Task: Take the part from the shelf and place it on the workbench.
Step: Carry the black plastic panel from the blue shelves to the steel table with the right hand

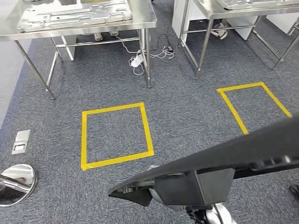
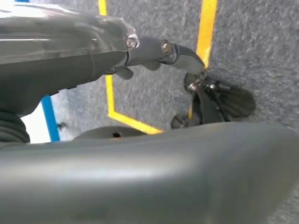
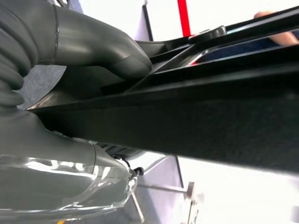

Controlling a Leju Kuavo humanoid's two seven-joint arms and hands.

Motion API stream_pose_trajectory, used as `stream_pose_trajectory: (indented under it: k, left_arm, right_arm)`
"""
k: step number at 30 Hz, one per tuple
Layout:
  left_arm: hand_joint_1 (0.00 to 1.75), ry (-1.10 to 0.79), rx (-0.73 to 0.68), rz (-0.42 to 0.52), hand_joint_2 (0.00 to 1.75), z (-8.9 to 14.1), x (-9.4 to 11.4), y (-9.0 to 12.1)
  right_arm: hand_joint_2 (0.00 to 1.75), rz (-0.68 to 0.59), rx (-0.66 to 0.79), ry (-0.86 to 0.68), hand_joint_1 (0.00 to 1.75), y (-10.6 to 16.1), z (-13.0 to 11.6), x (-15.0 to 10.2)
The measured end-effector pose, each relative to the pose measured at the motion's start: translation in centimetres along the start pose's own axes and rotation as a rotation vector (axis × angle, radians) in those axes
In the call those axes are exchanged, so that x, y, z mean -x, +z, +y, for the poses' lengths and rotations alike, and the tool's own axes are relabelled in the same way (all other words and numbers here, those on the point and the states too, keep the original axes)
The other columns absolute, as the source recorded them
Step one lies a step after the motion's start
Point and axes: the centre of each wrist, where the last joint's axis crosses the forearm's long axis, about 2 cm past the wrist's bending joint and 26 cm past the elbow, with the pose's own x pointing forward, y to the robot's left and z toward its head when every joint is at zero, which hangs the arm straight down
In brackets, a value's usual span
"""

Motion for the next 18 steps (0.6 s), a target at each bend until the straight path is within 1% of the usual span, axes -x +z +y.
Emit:
stream_pose_trajectory:
  k: [4, 9, 18]
  left_arm:
    - [0.0, 0.003, -0.003, 0.006, 1.75, 0.19, 0.37, 0.09]
    - [0.0, 0.01, 0.007, -0.008, 1.75, 0.03, 0.04, 0.01]
    - [0.0, 0.042, 0.008, -0.019, 1.75, 0.11, 0.38, 0.1]
  right_arm:
    - [1.75, -0.008, -0.001, -0.001, 1.75, -0.23, -0.15, -0.07]
    - [1.75, -0.009, 0.0, -0.011, 1.75, -0.22, -0.04, -0.04]
    - [1.75, -0.013, 0.005, -0.016, 1.75, -0.32, -0.1, -0.06]
